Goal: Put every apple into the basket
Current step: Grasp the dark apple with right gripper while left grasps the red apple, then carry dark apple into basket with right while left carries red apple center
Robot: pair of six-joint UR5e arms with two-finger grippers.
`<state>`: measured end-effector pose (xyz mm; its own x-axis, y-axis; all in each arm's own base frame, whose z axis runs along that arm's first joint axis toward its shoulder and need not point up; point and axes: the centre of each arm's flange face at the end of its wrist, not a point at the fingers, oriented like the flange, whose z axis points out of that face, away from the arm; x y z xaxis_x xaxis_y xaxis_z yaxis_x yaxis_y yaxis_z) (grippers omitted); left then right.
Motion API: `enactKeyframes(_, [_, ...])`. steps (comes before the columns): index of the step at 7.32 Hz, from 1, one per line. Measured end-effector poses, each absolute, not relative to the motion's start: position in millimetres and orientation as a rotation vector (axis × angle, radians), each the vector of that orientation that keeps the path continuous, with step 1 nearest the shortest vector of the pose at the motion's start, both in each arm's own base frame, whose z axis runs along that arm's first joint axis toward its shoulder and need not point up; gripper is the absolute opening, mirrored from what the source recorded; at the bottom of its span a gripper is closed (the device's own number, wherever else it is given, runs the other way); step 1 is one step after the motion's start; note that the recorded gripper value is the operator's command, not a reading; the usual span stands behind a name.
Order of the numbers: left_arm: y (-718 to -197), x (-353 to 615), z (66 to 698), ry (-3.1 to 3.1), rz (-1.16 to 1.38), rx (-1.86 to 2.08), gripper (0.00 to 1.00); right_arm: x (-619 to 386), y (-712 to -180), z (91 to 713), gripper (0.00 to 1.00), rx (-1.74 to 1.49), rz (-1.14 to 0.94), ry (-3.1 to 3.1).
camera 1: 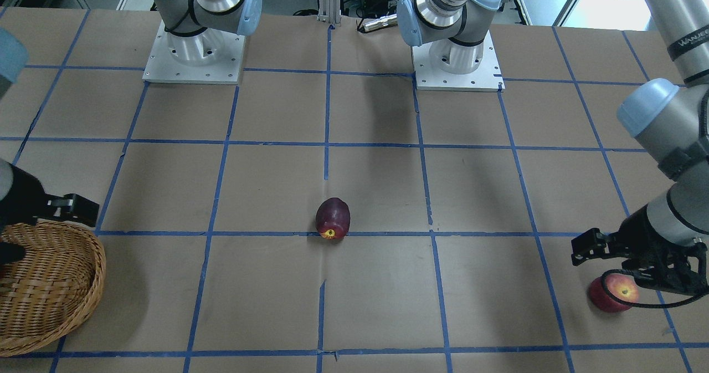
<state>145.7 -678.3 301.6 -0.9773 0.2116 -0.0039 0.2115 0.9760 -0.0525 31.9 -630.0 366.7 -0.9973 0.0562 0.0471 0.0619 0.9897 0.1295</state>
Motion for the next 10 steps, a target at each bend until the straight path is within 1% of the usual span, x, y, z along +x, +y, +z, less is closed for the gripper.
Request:
enactKeyframes(2, [-694,184,274,-3.148,0.044,-0.372,1.00,152,-615,361,1.00,-0.187,-0.208,-3.122])
enactKeyframes(5, [-706,200,242,-3.174,-0.030,-0.390,1.00,277,-600,320,1.00,-0.305,-0.208,-3.178])
enactKeyframes(7, [-709,204,220,-3.163,-0.071,-0.392,1.00,338,-586,289,1.00,-0.289,-0.230,-3.196])
enactKeyframes(10, [-709,211,199,-3.177,-0.141,-0.388,1.00,371,-580,251,1.00,-0.349,-0.299,-3.209])
